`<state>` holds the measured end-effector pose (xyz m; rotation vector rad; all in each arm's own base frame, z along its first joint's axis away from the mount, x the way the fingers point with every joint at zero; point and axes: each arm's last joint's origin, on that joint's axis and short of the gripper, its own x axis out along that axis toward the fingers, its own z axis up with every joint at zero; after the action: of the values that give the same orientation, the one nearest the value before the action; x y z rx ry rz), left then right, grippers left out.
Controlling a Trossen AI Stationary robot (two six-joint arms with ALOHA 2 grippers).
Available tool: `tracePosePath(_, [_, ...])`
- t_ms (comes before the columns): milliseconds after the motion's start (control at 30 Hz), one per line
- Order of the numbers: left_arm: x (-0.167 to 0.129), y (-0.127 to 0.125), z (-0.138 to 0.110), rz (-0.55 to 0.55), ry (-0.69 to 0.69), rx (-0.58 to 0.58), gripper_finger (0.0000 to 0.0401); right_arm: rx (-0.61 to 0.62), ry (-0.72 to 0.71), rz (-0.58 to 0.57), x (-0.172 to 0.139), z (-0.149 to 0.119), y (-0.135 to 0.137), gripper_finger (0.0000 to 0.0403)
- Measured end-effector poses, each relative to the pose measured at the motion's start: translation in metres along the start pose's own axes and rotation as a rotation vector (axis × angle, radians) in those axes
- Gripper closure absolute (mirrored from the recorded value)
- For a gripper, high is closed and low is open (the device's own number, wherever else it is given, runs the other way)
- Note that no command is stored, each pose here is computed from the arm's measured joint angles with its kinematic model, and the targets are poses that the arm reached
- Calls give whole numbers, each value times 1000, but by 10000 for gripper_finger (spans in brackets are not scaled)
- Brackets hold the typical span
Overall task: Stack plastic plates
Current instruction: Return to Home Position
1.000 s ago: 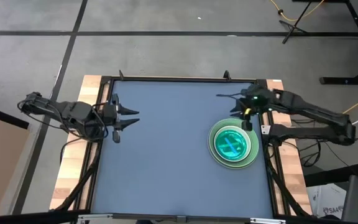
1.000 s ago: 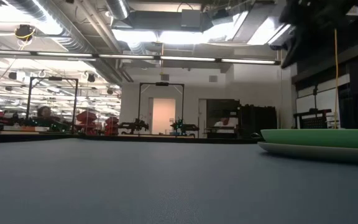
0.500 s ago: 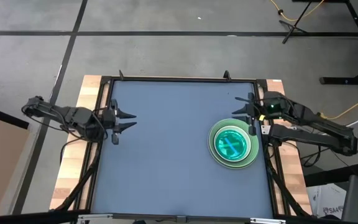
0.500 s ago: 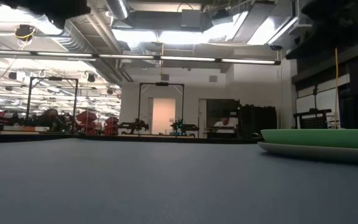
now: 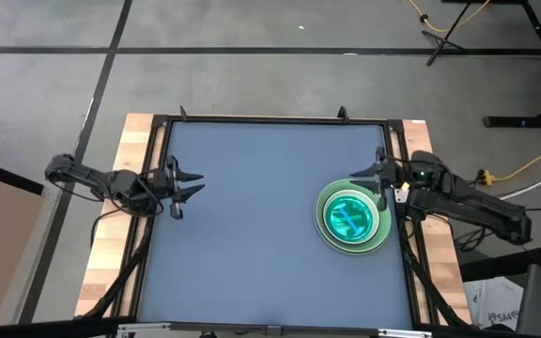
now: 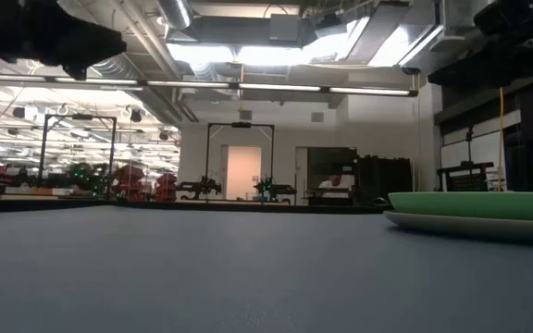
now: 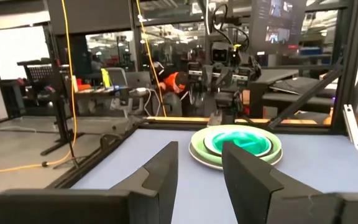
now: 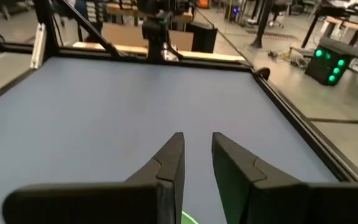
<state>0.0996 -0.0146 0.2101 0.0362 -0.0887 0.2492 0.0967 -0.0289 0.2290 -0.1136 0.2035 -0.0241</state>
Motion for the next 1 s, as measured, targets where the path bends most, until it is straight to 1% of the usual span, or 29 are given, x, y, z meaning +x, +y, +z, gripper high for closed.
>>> tracePosePath(167, [-4,1,-11,2,-24,-2,283,9,-51,28,-1,-6,3,329])
tracePosePath(333, [-6,2,-20,4,-44,2,283,23,-54,31,-1,-15,4,329])
tracePosePath(433, [-7,2,-26,6,-70,-2,283,12,-117,28,1,-17,4,329])
tracePosePath(633, [-6,4,-25,24,-86,14,283,-9,-237,34,10,-29,4,329])
tracePosePath(733, [-6,6,-25,44,-81,25,284,28,-265,37,14,-41,5,329])
tracePosePath(800, [-5,7,-25,38,-82,44,285,52,-283,39,17,-50,6,329])
tracePosePath(900, [-4,8,-25,-4,-91,67,293,75,-283,55,17,-51,6,329])
tracePosePath(1000, [-3,10,-25,-3,-93,73,303,68,-303,81,16,-49,7,329])
